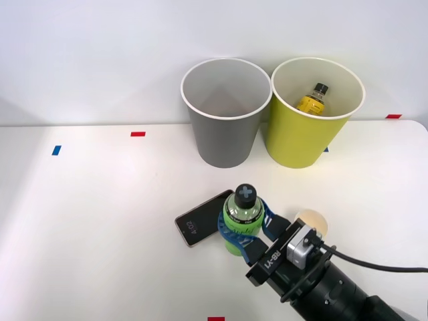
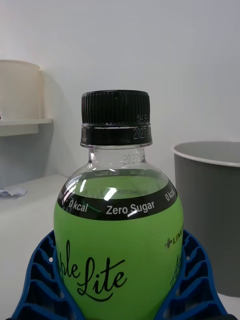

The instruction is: Put cans in the gray bin, plastic bottles in the light green bin

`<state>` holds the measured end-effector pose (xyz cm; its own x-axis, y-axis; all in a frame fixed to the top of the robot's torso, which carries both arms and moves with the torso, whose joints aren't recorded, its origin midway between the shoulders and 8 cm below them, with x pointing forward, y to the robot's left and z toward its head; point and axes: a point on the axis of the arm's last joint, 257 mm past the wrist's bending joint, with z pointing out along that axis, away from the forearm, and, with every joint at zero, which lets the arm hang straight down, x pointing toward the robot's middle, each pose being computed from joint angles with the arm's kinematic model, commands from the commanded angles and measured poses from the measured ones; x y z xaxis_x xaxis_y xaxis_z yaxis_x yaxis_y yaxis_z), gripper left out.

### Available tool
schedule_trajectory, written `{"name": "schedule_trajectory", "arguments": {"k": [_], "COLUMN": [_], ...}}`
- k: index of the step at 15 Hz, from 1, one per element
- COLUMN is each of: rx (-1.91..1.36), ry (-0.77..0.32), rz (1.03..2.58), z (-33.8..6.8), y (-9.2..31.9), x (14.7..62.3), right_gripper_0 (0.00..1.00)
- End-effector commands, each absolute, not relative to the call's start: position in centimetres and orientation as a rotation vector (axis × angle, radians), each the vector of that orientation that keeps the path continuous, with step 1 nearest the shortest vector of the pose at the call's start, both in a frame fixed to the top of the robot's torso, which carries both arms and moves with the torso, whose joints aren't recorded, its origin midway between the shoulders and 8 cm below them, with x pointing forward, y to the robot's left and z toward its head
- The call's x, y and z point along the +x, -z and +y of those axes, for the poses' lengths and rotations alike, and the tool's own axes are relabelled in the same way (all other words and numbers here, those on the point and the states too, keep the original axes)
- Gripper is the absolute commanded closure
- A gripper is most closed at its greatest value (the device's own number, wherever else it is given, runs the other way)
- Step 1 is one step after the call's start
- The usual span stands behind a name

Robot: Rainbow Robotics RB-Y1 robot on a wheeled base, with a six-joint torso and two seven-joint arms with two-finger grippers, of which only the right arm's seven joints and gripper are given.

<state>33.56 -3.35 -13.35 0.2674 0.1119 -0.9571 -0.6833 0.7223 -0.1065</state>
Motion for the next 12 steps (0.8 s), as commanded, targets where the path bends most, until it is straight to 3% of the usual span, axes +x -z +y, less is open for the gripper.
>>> {"name": "schedule_trajectory", "arguments": {"k": [1, 8, 12], "rx": [-0.540, -0.461, -0.449], "ry": [-0.572, -0.515, -0.449], "rz": [1.164, 1.043, 1.076], "z": [-3.6, -5.7, -7.6], "y": [9.6, -2.3, -5.8], "x": [35.0, 41.7, 45.3], "right_gripper_0": [1.00, 1.00, 1.00]}}
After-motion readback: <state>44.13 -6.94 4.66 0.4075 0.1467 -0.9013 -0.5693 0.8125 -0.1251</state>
